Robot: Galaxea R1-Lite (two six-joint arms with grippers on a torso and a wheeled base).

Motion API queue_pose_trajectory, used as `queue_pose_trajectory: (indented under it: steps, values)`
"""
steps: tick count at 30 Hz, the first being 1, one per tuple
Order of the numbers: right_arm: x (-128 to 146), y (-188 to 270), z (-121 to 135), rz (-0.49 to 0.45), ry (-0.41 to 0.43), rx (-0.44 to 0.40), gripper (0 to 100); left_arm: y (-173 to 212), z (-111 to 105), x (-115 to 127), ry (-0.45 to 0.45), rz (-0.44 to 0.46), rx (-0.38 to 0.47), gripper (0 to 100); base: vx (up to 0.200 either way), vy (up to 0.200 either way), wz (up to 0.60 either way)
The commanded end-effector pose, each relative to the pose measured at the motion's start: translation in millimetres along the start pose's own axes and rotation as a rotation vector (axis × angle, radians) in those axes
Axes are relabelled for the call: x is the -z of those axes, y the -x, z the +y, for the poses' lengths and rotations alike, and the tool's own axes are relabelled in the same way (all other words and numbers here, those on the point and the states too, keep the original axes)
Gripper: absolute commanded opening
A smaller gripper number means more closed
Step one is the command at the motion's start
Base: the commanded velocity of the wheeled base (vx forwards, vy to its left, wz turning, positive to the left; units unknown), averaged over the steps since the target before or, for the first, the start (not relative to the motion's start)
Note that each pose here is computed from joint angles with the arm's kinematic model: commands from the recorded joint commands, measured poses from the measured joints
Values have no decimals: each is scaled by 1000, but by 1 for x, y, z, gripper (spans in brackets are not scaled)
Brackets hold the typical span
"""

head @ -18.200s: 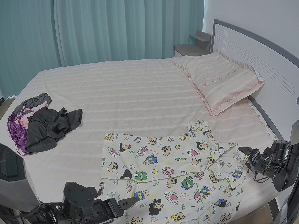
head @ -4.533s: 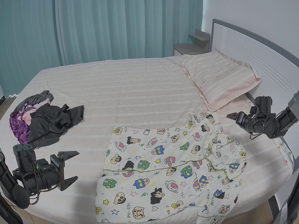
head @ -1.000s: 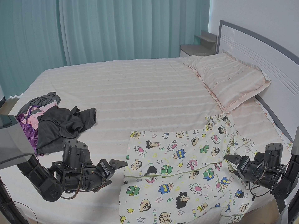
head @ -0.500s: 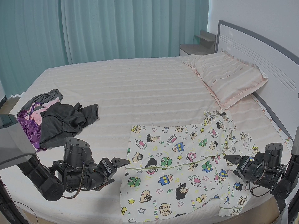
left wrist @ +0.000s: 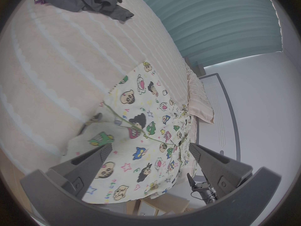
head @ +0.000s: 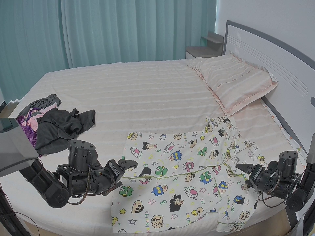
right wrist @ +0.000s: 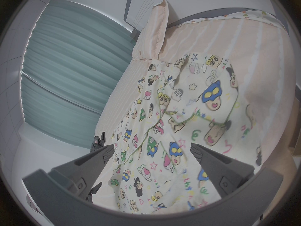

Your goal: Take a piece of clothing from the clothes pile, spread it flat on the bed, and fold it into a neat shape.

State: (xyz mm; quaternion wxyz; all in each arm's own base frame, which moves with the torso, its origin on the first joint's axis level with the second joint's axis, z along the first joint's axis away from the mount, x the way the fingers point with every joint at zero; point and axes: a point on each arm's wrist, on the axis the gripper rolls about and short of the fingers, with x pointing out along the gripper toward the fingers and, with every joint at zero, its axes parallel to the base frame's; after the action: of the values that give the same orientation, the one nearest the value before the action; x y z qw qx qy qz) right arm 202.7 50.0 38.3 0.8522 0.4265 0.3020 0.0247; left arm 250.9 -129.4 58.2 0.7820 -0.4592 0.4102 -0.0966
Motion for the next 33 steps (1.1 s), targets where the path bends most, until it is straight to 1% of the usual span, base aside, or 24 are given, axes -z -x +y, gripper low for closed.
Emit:
queue_pose_trajectory:
  steps: [1, 2, 3, 4, 6, 7, 8, 9, 10, 11, 12, 13, 14, 15, 16, 17, 18, 22, 26, 29, 33]
  values:
    - [1, 1, -1, 5, 0, 5, 100, -7, -3, -15, 0, -47, 10, 100, 0, 0, 0]
    - [1, 1, -1, 6, 1, 4, 100, -8, -4, -27, -11, -82, 21, 100, 0, 0, 0]
    - [1, 1, -1, 6, 1, 4, 100, -9, -6, -31, -19, -93, 27, 100, 0, 0, 0]
    - [1, 1, 0, 6, 1, 2, 100, -12, -9, -47, -58, -131, 37, 100, 0, 0, 0]
    - [2, 1, 0, 9, 3, 1, 100, -17, -11, -57, -85, -151, 38, 100, 0, 0, 0]
    - [3, 1, 0, 10, 5, 0, 100, -26, -12, -69, -133, -171, 25, 100, 0, 0, 0]
    - [3, 1, 0, 10, 5, 0, 100, -27, -12, -70, -138, -171, 23, 100, 0, 0, 0]
    - [3, 1, 0, 13, 6, 0, 100, -35, -14, -79, -181, -172, -4, 100, 0, 0, 0]
    - [4, 1, 0, 13, 7, 0, 100, -38, -13, -81, -197, -167, -20, 100, 0, 0, 0]
    - [4, 1, 0, 13, 7, 2, 100, -49, -12, -88, -235, -149, -62, 100, 0, 0, 0]
    - [4, 2, 0, 11, 7, 3, 100, -51, -12, -89, -241, -145, -67, 100, 0, 0, 0]
    - [4, 2, 1, 9, 8, -3, 100, -62, -8, -94, -270, -132, -95, 100, 0, 0, 0]
    - [4, 2, 1, 7, 8, -5, 100, -67, -4, -97, -289, -130, -106, 100, 0, 0, 0]
    - [3, 2, 1, 4, 7, -9, 100, -76, 5, -104, -330, -134, -130, 100, 0, 0, 0]
    - [3, 2, 1, 4, 7, -9, 100, -80, 8, -107, -353, -136, -140, 100, 0, 0, 0]
    - [3, 2, 1, 4, 7, -9, 100, -80, 8, -107, -353, -136, -140, 100, 0, 0, 0]
    - [4, 1, 1, 8, 8, -8, 100, -94, 20, -115, -413, -149, -187, 100, 0, 0, 0]
    - [8, 1, 2, 19, 16, -1, 100, -113, 21, -123, -428, -188, -204, 100, 0, 0, 0]
    - [10, 0, 2, 7, 21, 11, 100, -131, 30, -131, -431, -231, -240, 100, 0, 0, 0]
    - [11, 0, 2, 9, 22, 14, 100, -138, 27, -145, -423, -278, -234, 100, 0, 0, 0]
    - [10, 0, 2, 9, 22, 12, 100, -144, 28, -145, -423, -277, -233, 100, 0, 0, 0]
